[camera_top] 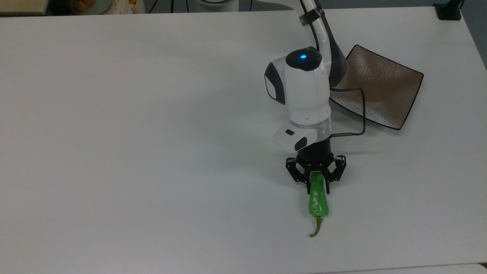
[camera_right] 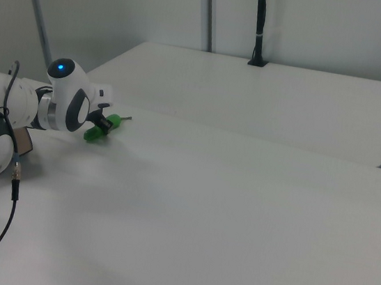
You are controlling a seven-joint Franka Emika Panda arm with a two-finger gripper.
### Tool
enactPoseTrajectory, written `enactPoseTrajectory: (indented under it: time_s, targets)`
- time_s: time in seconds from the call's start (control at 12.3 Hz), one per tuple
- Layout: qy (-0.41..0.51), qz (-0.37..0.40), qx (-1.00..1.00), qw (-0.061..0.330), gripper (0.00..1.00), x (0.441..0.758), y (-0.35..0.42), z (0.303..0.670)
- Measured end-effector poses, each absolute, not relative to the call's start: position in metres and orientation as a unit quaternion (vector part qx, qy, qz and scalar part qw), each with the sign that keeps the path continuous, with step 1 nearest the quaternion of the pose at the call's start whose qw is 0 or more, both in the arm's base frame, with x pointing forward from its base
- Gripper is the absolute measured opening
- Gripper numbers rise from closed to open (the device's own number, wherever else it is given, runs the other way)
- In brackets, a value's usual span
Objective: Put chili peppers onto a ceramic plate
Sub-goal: 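Close the gripper on the green chili pepper's body, then lift the chili pepper and carry it over the brown square plate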
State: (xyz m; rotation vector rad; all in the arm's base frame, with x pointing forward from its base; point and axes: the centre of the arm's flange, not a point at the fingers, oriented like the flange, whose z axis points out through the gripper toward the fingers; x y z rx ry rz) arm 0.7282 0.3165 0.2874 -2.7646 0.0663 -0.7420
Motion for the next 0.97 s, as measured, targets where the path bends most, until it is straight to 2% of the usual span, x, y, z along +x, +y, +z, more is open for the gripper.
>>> enactPoseTrajectory:
  time_s: [0.08,0.41,0.73,0.97]
  targets:
    - [0.023,-0.257,-0.956,0.139,0.33,0.728,0.317,0.288]
    - [0.022,-0.261,-0.955,0.139,0.33,0.729,0.317,0.294]
    - [0.024,-0.283,-0.948,0.143,0.33,0.73,0.307,0.341]
    - [0.023,-0.26,-0.957,0.126,0.33,0.715,0.299,0.369]
